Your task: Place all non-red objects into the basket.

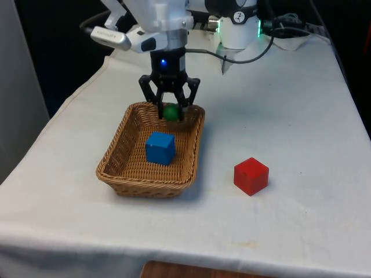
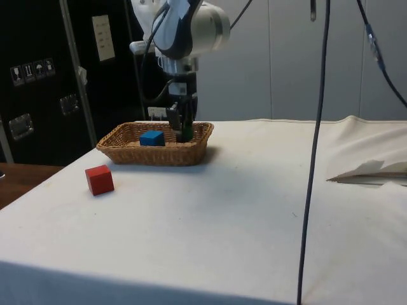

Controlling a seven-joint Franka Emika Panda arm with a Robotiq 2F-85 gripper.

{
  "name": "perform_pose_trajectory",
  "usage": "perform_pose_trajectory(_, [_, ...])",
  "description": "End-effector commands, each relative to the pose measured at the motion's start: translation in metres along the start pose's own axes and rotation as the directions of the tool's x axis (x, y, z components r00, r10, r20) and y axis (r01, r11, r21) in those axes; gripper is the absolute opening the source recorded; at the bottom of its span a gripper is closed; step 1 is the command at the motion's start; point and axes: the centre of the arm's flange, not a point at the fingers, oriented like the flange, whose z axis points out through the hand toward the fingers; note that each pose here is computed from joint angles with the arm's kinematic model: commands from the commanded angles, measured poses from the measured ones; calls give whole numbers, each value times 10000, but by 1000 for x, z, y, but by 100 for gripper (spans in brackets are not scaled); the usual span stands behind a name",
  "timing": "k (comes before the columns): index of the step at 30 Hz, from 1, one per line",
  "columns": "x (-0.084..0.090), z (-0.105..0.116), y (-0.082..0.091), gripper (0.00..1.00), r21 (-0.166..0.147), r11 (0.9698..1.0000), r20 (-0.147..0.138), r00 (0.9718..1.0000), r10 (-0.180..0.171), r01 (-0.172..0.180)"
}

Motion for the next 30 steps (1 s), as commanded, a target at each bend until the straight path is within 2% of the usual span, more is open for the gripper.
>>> perform_pose_trajectory(1, [1,1,0,0,78,10000,-108,9999,23,-22])
perform_pose_trajectory(8, [2,3,1,0,98,9999,-70,9999,73,-73])
perform_pose_trajectory(9, [1,3,2,0,14,10000,-26,10000,85,-85])
perform_pose_trajectory(10, [2,3,2,0,97,9999,-41,10000,81,-80])
perform_pose_trajectory(17, [2,1,4,0,-1,9999,-60,9999,109,-109])
perform_pose_trajectory(30, [3,-4,7,0,16,9999,-84,9999,140,-139])
